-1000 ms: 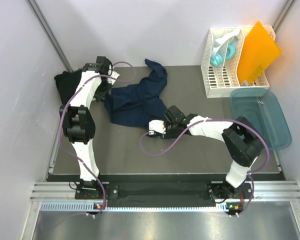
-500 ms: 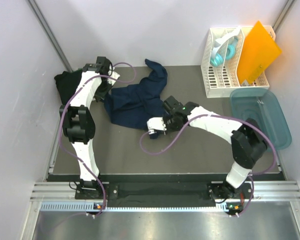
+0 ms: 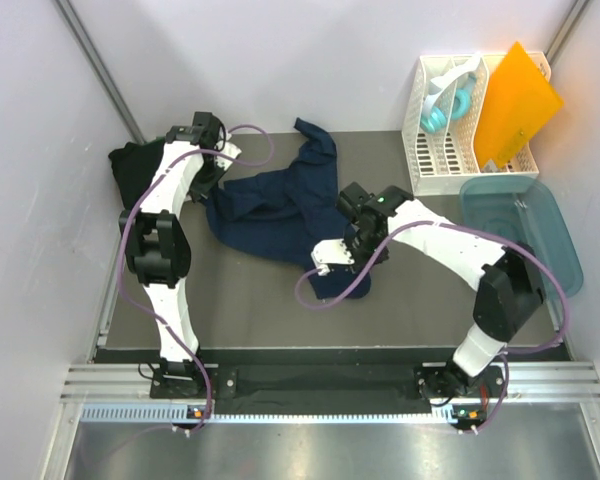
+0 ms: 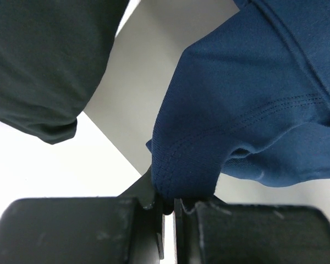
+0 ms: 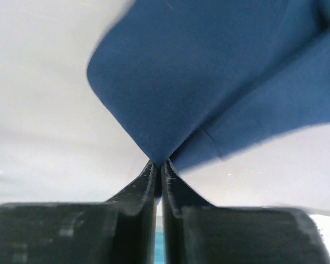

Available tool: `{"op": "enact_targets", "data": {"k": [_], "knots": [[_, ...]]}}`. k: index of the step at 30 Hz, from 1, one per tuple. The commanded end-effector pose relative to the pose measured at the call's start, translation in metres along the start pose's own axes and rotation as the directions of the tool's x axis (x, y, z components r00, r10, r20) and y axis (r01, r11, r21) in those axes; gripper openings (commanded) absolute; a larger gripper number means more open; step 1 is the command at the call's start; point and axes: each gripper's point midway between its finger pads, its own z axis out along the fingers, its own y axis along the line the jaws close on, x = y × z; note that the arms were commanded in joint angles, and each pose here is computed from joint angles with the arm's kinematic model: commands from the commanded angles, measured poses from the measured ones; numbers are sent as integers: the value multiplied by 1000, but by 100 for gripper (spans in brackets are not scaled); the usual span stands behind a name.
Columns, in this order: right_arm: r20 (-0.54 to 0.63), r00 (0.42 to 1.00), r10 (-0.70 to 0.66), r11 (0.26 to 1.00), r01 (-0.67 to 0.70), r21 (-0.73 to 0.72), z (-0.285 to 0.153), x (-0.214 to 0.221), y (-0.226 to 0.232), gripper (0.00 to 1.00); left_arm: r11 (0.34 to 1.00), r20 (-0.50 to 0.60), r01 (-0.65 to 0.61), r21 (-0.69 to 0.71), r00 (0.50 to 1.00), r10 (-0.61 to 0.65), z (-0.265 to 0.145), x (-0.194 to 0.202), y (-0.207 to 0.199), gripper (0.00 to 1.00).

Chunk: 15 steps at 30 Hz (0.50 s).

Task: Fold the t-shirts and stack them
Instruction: Flatten out the tshirt

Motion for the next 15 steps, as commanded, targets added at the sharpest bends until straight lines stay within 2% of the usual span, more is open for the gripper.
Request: {"op": "enact_targets", "data": {"k": [1,3,5,6,8,10,12,14,15], "knots": [[-95,989,115,974,-94,208,34,29,-62,21,1000,40,7,-5,999,-7,-10,-12,4,0],[-151,963,222,935,-166,314,51,46,-92,40,1000,32,8,0,999,-8,-8,-11,2,0],[-124,946,299,856,-209,474,54,52,-132,47,1000,27,7,-1,1000,-7,-8,-10,2,0],[-99,929,357,758,-227,612,39,58,-161,49,1000,21,6,-1,1000,-6,-7,-9,2,0],[-75,914,399,664,-231,711,25,64,-179,60,1000,25,7,-7,1000,-7,-9,-9,3,0],[-51,903,427,569,-224,791,3,70,-192,63,1000,21,7,-8,1000,-7,-10,-7,3,0],[-58,890,452,514,-207,832,-7,81,-193,70,1000,22,11,-6,1000,-11,-10,-6,2,0],[-43,883,467,501,-225,836,-19,93,-186,70,1000,19,17,0,1000,-17,-9,-5,0,0],[-39,898,438,577,-248,778,-10,90,-174,70,1000,19,19,2,1000,-19,-10,-4,-1,0]]}}
